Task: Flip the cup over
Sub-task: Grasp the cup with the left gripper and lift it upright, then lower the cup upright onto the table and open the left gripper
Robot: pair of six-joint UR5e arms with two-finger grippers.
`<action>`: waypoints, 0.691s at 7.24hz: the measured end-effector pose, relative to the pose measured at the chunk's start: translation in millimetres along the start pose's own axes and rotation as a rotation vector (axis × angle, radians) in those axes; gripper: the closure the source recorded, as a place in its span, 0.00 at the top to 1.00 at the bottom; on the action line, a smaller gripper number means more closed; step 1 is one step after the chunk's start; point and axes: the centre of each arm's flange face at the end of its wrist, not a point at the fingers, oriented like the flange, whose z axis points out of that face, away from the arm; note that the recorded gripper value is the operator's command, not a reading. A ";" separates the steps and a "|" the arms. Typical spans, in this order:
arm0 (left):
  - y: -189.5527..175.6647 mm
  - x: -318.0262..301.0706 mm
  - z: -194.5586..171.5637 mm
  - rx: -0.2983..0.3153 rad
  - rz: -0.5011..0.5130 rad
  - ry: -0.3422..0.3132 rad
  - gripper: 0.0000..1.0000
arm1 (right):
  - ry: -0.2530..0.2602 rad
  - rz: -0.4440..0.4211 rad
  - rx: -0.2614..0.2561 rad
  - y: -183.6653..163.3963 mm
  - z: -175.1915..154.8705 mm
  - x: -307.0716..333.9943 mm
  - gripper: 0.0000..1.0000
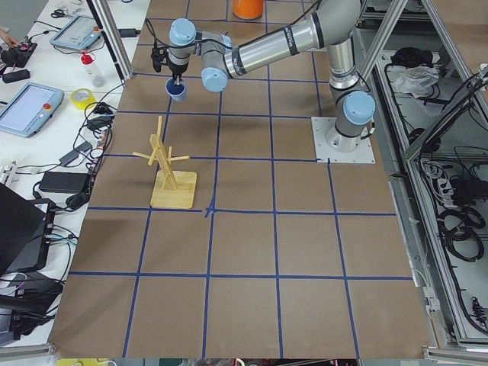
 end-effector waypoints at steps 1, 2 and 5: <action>0.5 -13.3 8.1 -0.019 0.083 -0.118 0.00 | -0.002 -0.006 0.011 0.8 -0.2 -6.2 1.00; 6.6 -22.8 20.7 -0.049 0.127 -0.183 0.00 | -0.006 -0.007 0.015 1.3 -0.1 -9.4 1.00; 23.8 -34.3 44.4 -0.068 0.153 -0.231 0.43 | 0.001 -0.013 0.017 1.5 0.6 -9.9 1.00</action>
